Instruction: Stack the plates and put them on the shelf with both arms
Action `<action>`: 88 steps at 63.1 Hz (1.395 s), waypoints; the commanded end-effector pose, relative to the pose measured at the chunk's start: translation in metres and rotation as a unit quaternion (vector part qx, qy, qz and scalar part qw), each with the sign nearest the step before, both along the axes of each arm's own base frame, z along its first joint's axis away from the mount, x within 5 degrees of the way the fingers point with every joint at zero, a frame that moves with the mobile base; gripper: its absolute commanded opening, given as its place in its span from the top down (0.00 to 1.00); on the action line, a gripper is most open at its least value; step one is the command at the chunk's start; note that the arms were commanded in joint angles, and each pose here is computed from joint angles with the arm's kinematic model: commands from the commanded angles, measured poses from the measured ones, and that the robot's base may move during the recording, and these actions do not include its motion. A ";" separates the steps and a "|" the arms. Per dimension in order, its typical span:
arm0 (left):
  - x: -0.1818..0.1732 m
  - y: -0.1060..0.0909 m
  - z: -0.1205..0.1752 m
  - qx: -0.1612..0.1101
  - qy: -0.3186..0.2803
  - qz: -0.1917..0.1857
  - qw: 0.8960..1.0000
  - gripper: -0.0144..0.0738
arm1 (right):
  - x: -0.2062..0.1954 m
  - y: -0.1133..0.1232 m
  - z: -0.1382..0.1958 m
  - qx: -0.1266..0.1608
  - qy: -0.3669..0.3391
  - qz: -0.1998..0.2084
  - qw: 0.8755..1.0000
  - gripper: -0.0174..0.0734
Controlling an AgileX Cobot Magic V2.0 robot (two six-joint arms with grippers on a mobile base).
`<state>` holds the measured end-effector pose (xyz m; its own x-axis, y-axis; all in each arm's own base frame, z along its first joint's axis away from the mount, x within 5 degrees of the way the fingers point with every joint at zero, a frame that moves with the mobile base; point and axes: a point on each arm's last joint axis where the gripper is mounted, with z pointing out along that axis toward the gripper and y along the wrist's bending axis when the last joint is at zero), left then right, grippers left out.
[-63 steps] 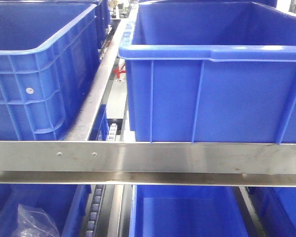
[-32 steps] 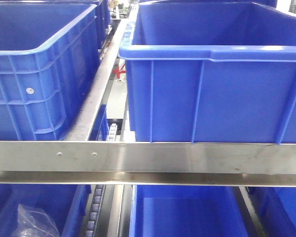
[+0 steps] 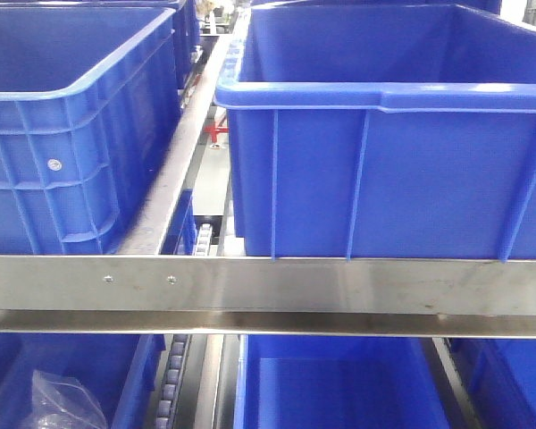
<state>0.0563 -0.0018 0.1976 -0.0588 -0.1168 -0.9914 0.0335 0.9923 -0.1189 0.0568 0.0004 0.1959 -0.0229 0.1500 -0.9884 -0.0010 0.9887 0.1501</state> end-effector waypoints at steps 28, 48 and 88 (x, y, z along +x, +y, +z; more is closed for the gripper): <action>0.000 -0.001 0.002 -0.008 -0.042 -0.003 0.999 0.74 | -0.003 -0.001 0.015 -0.006 -0.065 -0.006 0.998 0.75; -0.001 -0.001 0.005 0.010 -0.060 -0.004 0.998 0.74 | -0.003 -0.001 0.015 -0.006 -0.065 -0.006 0.998 0.75; -0.001 -0.001 0.005 0.001 -0.059 -0.004 0.998 0.74 | -0.003 -0.001 0.015 -0.006 -0.065 -0.006 0.998 0.75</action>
<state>0.0563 -0.0021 0.2002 -0.0309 -0.0986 -0.9946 0.0407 0.9942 -0.0998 0.0568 0.0004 0.1959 -0.0229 0.1500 -0.9884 -0.0010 0.9887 0.1501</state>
